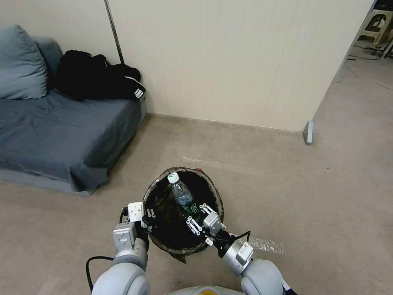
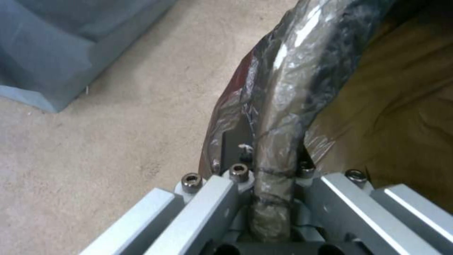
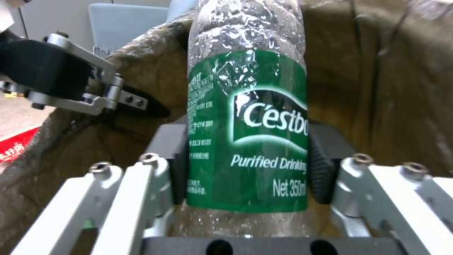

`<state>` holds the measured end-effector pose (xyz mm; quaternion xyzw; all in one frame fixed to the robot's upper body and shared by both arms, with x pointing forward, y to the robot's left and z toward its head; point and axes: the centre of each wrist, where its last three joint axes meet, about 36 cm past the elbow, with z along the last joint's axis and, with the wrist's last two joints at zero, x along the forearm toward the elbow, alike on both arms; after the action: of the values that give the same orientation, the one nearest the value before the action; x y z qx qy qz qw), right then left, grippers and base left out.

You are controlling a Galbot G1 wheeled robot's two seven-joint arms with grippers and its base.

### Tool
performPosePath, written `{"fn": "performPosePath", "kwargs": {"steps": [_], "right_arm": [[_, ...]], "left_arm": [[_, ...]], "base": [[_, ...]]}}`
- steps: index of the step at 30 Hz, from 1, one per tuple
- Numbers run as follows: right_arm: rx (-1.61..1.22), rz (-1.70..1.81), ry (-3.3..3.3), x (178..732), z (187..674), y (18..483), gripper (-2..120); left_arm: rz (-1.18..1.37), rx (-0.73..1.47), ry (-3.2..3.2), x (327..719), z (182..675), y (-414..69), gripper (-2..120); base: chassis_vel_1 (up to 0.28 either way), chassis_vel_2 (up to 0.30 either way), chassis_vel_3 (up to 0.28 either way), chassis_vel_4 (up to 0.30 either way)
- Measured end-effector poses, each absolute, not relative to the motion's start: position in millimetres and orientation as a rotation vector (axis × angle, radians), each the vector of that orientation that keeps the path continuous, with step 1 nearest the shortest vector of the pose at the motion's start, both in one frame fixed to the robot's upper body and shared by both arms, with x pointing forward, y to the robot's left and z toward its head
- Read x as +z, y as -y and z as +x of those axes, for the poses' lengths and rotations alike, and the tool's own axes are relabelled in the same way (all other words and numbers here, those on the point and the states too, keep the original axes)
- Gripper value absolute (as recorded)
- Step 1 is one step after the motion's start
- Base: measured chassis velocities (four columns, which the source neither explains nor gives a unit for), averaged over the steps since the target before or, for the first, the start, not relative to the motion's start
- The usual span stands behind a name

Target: Pick up the trash bin, then pick up the garbage from the floor and place it into the trash bin.

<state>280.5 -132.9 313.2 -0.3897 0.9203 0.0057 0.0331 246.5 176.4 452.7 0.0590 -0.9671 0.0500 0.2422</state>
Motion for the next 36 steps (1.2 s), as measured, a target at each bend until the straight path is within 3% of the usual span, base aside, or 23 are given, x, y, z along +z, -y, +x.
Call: {"fn": "performPosePath", "kwargs": {"steps": [3,6,14,24,27,36], "right_arm": [[0.021,-1.203,-2.827,314,280,131,57],[0.023,-1.207,-2.815,317,277,129,73],[0.013,-1.188,-2.74,336,274,124,98],[0.004,-1.061,-2.568,406,273,124,100],[-0.048,-0.86,-2.543,447,271,135,100],[-0.104,-0.489,-2.696,450,246,154,100]], "left_arm": [[0.153,0.16,2.645,454,247,-176,0],[0.146,0.172,2.647,454,247,-176,0],[0.143,0.175,2.647,453,248,-175,0],[0.148,0.153,2.617,437,251,-174,0],[0.157,0.141,2.609,431,253,-175,0],[0.182,0.128,2.619,428,257,-180,0]], "base": [[0.0,0.0,0.0,0.0],[0.0,0.0,0.0,0.0],[0.0,0.0,0.0,0.0],[0.0,0.0,0.0,0.0],[0.0,0.0,0.0,0.0],[0.0,0.0,0.0,0.0]]}}
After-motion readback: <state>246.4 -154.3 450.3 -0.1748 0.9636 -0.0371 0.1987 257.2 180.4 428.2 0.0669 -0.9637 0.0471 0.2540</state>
